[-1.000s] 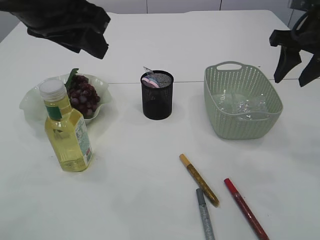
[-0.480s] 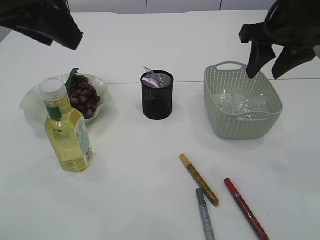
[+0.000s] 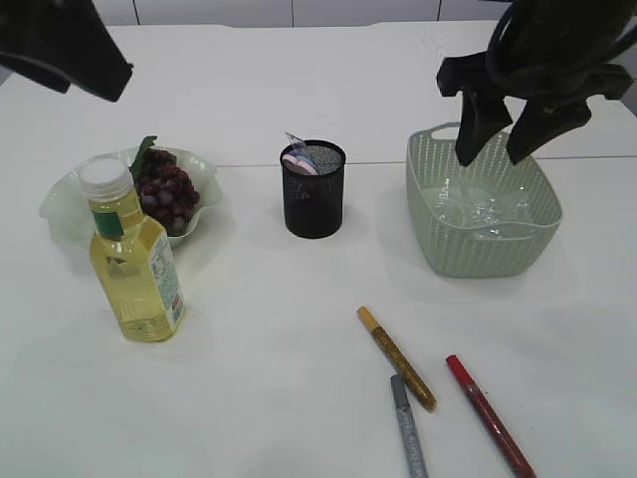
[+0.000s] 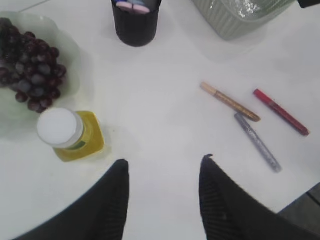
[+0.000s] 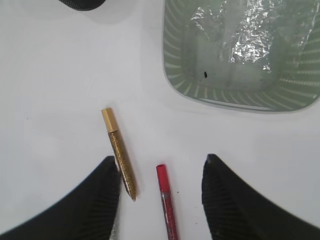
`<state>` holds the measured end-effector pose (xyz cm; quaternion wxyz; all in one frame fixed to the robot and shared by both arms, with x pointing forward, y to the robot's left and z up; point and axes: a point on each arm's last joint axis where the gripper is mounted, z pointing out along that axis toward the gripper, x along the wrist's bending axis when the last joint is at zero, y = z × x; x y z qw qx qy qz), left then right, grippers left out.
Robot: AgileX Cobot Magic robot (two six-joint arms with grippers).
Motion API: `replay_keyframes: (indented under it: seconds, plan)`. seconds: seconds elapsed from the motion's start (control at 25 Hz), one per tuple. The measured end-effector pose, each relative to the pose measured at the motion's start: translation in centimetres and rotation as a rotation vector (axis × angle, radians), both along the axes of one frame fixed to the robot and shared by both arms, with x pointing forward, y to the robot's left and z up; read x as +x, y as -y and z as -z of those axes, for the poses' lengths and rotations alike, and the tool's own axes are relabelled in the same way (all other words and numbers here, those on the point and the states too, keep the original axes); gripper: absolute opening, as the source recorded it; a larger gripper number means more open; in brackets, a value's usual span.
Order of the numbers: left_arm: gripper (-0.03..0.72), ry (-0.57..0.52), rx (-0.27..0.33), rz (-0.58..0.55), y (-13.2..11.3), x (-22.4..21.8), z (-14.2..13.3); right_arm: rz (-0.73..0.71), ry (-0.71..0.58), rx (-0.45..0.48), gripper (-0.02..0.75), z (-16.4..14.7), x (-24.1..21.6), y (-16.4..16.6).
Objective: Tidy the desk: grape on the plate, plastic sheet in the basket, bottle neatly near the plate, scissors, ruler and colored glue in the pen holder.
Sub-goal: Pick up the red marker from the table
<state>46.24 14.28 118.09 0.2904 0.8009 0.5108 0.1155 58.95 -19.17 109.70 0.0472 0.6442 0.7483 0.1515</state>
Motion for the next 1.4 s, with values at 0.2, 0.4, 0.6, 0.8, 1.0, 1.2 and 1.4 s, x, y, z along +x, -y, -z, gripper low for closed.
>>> replay_keyframes:
  seconds: [0.2,0.4,0.6,0.8,1.0,1.2,1.4]
  plan:
    - [0.340,-0.082,0.057,0.001,-0.4,-0.6,0.5,-0.036,-0.001,0.001,0.398,0.0,-0.5,-1.6]
    - [0.333,-0.110,0.036,0.010,-0.3,-0.9,0.5,-0.078,-0.007,0.002,0.398,0.1,-1.2,-3.3]
    - [0.330,-0.127,0.014,0.017,-0.1,-1.1,0.5,-0.081,-0.113,-0.030,0.398,3.1,-2.4,-3.1]
    - [0.328,-0.131,0.011,0.019,-0.1,-1.1,0.5,-0.076,-0.241,-0.058,0.398,6.4,-4.5,-2.4]
    - [0.322,-0.137,-0.001,0.022,0.0,-1.2,0.4,-0.071,-0.359,-0.097,0.398,9.5,-6.6,-1.6]
    - [0.318,-0.152,-0.022,0.029,0.2,-1.4,0.4,-0.067,-0.445,-0.124,0.398,11.7,-8.2,-1.0]
    - [0.318,-0.163,-0.037,0.034,0.3,-1.5,0.4,-0.060,-0.423,-0.104,0.398,11.9,-8.1,-1.1]
